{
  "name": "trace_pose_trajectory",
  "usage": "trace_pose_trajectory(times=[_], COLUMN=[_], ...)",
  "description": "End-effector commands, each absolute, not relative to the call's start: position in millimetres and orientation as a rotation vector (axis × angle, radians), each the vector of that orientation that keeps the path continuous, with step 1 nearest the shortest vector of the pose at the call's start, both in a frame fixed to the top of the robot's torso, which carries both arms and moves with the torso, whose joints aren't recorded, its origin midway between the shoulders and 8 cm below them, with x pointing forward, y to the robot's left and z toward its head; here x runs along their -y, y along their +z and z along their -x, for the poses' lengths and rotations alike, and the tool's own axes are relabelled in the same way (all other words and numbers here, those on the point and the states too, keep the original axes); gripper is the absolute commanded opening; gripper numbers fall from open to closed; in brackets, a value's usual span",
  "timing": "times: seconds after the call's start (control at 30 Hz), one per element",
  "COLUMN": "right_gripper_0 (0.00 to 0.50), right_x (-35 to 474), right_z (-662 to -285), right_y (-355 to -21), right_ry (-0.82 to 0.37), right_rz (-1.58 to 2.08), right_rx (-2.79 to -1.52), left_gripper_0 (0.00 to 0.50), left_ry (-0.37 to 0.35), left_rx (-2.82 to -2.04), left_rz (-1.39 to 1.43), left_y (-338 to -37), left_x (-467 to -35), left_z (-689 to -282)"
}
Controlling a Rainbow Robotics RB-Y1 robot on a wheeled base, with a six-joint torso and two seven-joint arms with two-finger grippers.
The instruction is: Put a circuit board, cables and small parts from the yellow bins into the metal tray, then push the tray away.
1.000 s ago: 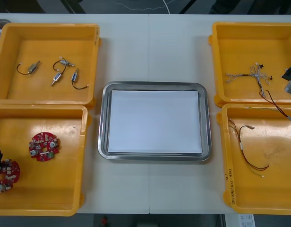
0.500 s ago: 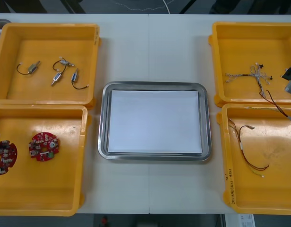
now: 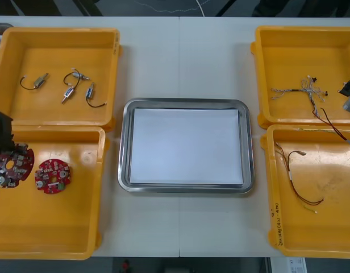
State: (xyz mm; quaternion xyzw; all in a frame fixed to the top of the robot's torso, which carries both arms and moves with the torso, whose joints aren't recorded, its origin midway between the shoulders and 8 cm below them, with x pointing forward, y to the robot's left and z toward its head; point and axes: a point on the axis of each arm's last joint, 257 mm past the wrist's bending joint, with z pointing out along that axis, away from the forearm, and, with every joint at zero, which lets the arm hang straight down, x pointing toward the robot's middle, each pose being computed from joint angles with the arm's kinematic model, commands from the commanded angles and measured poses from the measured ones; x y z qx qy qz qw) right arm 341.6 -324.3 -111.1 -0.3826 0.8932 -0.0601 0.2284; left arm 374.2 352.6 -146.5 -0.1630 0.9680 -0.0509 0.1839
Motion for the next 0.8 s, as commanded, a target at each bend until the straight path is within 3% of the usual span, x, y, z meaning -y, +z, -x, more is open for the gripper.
trace_pose_trajectory(times=[0.03,0.33,0.53,0.8], right_gripper_0=[0.0,0.0,0.0,0.0], right_x=[335.6,334.4,333.2,332.3], right_z=[-338.7,-337.9,-337.6,-336.6], right_y=[-110.6,-111.0,-110.4,-110.5], right_ry=[-0.232,-0.225,-0.219,-0.211], right_rz=[1.102,1.107,1.11,1.113], right_rx=[-2.466,-2.466,-2.463,-2.464], left_gripper_0=[0.002,0.002,0.001,0.002], left_ry=[-0.063,-0.104,-0.145,-0.108], left_rx=[-2.722,-2.741,-2.711,-2.675], left_rz=[0.175,-0.045,-0.157,-0.254], left_y=[-121.0,-124.7,-121.9,-132.7], left_x=[-320.0,-251.3,-201.2,-147.2], left_z=[-388.5,-398.2,-406.4,-413.4])
